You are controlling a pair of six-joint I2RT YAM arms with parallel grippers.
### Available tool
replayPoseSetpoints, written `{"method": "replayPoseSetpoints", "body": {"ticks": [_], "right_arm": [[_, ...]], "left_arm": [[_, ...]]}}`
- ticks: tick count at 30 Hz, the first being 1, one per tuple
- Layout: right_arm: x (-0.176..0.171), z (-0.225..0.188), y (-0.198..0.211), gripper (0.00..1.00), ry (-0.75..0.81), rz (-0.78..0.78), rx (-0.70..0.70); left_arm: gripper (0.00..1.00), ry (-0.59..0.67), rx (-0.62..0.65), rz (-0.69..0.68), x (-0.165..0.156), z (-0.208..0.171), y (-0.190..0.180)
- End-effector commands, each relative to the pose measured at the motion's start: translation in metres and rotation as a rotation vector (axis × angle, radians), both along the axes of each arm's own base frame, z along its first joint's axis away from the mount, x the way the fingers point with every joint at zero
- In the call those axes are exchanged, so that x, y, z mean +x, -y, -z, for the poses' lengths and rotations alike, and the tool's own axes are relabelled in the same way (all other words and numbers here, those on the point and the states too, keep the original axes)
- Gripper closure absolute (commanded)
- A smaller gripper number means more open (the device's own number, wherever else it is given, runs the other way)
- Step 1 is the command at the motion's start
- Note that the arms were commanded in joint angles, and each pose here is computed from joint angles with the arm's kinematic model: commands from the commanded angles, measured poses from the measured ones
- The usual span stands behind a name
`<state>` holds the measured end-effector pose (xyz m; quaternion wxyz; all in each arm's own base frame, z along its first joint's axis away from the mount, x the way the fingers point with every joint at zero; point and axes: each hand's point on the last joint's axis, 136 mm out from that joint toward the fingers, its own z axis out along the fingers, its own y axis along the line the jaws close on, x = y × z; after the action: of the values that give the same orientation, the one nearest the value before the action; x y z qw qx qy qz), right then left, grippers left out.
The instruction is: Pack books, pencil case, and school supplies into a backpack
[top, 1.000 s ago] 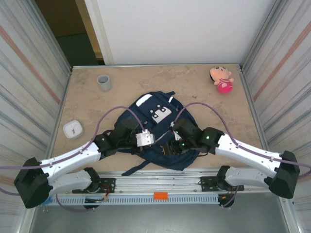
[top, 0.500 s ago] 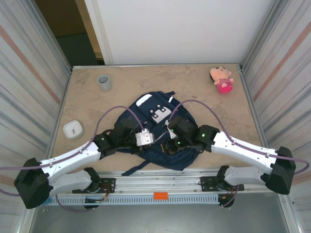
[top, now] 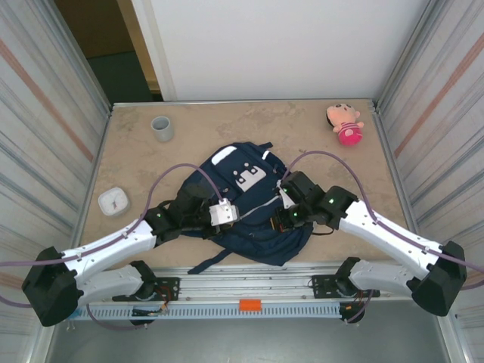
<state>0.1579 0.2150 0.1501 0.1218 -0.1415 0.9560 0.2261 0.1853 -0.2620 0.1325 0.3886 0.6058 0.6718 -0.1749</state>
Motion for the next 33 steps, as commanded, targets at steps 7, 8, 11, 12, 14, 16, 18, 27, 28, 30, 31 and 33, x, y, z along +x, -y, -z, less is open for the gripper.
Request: {"method": "replayPoseSetpoints", "body": {"ticks": [7,8,11,12,14,16,18,27,28,30,31,33], "right_arm": [[0.001,0.012,0.020,1.00,-0.029,0.010,-0.103],[-0.001,0.009,0.007,1.00,-0.022,-0.014,-0.057],[-0.010,0.000,-0.040,1.00,-0.016,-0.073,0.103],[-0.012,-0.002,-0.055,1.00,-0.016,-0.086,0.148],[-0.014,-0.007,-0.077,1.00,-0.010,-0.103,0.212],[-0.011,-0.011,-0.091,1.00,0.004,-0.105,0.255],[-0.008,-0.015,-0.098,1.00,0.013,-0.106,0.283],[-0.012,-0.011,-0.103,1.00,-0.015,-0.140,0.283],[-0.012,-0.011,-0.103,1.00,-0.013,-0.141,0.283],[-0.012,-0.012,-0.102,1.00,-0.006,-0.142,0.283],[-0.011,-0.013,-0.102,1.00,-0.004,-0.140,0.284],[-0.011,-0.014,-0.102,1.00,-0.002,-0.142,0.286]], "left_arm": [[1.00,0.006,0.097,-0.250,0.030,0.001,-0.038],[0.98,0.006,0.107,-0.281,0.033,0.002,-0.044],[0.93,-0.001,0.120,-0.386,0.044,0.001,-0.065],[0.91,0.000,0.122,-0.431,0.049,0.001,-0.073],[0.85,0.016,0.120,-0.487,0.055,-0.004,-0.084],[0.78,0.029,0.101,-0.483,0.054,-0.011,-0.085],[0.65,0.021,0.049,-0.378,0.041,-0.020,-0.072],[0.46,0.015,-0.179,-0.021,-0.011,-0.057,-0.017],[0.45,0.017,-0.167,-0.004,-0.013,-0.058,-0.012],[0.44,0.026,-0.138,0.029,-0.015,-0.060,-0.001],[0.43,0.026,-0.126,0.045,-0.016,-0.059,0.004],[0.43,0.020,-0.087,0.074,-0.016,-0.053,0.013]]}}
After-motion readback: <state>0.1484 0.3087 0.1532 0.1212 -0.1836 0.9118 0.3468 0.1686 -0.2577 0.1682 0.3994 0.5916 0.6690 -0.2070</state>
